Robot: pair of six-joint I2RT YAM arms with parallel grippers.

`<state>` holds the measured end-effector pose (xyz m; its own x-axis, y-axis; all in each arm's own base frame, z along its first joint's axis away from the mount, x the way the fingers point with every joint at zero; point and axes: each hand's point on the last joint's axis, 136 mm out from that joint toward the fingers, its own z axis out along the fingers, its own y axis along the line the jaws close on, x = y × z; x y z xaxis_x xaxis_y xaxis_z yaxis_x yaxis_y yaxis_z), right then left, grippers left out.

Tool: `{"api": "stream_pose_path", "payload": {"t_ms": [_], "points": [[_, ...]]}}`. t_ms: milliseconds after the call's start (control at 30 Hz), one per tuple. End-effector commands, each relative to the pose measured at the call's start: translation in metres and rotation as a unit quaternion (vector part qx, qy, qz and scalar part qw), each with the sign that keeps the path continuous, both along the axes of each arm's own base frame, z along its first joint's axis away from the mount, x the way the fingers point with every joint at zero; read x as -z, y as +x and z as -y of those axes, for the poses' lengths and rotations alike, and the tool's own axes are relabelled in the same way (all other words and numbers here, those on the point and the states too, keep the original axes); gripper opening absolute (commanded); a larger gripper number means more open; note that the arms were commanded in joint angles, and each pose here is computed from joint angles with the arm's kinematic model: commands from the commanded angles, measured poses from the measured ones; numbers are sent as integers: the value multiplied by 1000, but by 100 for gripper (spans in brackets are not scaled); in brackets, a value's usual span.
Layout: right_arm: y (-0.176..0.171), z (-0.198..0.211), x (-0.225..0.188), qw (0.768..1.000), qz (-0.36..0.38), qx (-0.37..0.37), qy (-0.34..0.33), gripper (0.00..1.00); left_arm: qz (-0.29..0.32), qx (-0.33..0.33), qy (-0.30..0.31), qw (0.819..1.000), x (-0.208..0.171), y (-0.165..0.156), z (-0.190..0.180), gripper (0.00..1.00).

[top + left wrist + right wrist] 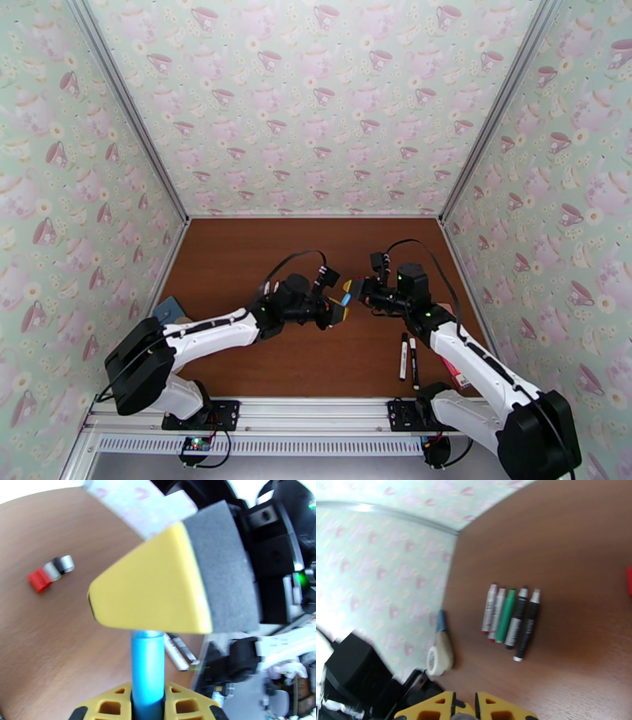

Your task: Open the pen caps

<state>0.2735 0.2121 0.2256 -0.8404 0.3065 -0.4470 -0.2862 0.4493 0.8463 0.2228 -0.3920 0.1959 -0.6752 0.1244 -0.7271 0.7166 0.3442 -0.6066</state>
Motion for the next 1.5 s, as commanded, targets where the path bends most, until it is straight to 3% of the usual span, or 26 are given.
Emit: {"api": "stream_pose_path", "payload": {"t_ms": [0, 200, 367, 500, 833, 1067, 1300, 1467], "points": [[27, 23, -52, 994, 100, 51, 16, 1, -68, 78, 0, 995, 15, -38, -7, 5], [38, 41, -50, 990, 84, 110, -26, 0, -10, -7, 100, 995, 41, -23, -23, 4], [43, 54, -52, 985, 80, 147, -51, 0, 0, -10, 115, 993, 44, -25, -24, 2], [44, 56, -48, 984, 74, 147, -70, 0, 1, -10, 91, 996, 35, -27, -24, 2], [30, 83, 4, 966, 21, 136, -220, 2, 11, -89, 13, 996, -10, -1, -40, 5], [36, 115, 49, 941, -55, 148, -301, 4, 29, -163, 26, 986, -15, 17, -65, 6], [69, 136, 81, 921, -95, 145, -348, 6, 32, -175, 47, 983, -5, 18, -74, 6], [98, 153, 107, 918, -130, 151, -344, 8, 37, -179, 57, 982, -1, 18, -79, 6]]}}
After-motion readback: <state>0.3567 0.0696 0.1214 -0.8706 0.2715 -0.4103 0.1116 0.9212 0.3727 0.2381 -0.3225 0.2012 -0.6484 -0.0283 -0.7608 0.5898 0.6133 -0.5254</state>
